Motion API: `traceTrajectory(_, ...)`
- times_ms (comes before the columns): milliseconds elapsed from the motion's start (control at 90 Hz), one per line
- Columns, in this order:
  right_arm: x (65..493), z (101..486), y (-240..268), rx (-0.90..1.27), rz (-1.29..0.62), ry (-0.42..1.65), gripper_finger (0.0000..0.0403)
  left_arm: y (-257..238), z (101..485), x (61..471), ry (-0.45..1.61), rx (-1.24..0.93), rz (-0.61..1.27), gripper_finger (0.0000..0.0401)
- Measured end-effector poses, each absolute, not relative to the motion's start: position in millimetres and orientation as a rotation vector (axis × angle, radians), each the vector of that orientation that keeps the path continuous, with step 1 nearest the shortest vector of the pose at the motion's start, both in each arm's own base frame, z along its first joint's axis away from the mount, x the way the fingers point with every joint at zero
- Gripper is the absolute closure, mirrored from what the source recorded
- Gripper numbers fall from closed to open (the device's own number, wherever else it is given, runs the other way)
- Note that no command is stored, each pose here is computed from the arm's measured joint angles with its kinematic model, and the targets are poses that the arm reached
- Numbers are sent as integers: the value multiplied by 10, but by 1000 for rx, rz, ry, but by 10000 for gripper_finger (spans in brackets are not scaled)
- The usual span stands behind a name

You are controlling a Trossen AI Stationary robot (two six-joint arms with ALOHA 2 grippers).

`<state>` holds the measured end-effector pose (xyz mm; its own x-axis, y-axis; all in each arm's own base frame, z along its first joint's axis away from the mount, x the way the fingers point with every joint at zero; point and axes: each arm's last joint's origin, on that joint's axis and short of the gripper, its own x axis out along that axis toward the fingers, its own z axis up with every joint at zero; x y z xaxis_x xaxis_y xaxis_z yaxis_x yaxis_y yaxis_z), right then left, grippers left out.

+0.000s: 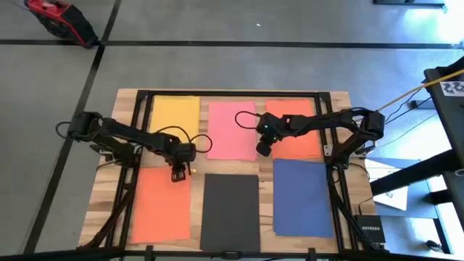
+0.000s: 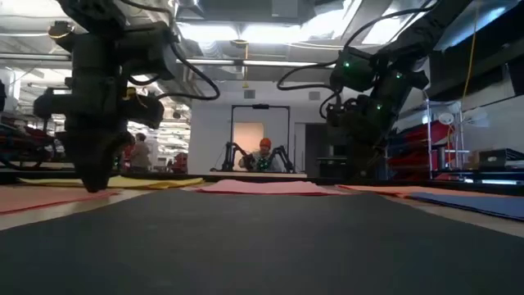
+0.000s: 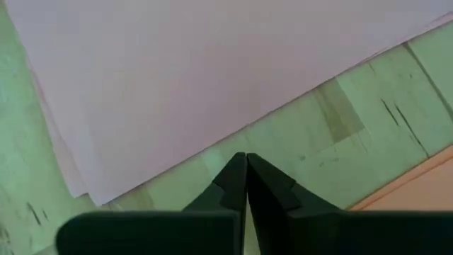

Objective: Organize paper
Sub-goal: Stack the orange paper on the top of the orange paper

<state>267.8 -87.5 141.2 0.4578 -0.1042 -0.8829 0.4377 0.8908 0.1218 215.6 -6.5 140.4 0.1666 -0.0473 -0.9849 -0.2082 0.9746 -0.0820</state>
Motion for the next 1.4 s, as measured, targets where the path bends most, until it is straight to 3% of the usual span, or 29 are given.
traceTrajectory(444,2678,1411,-874,356,-342,1048,403,-77,1452,2182,1412,-231,83,397)
traceTrajectory(1133,2673,1409,-872,357,-339,1054,403,-76,1844,2411,1322,-167,50,401)
traceTrajectory(1244,2702,1423,-852,415,-254,1022,403,-62,1958,2465,1278,-144,49,401)
traceTrajectory(1400,2901,1558,-754,544,-43,808,403,7,2107,2523,1242,-136,84,401)
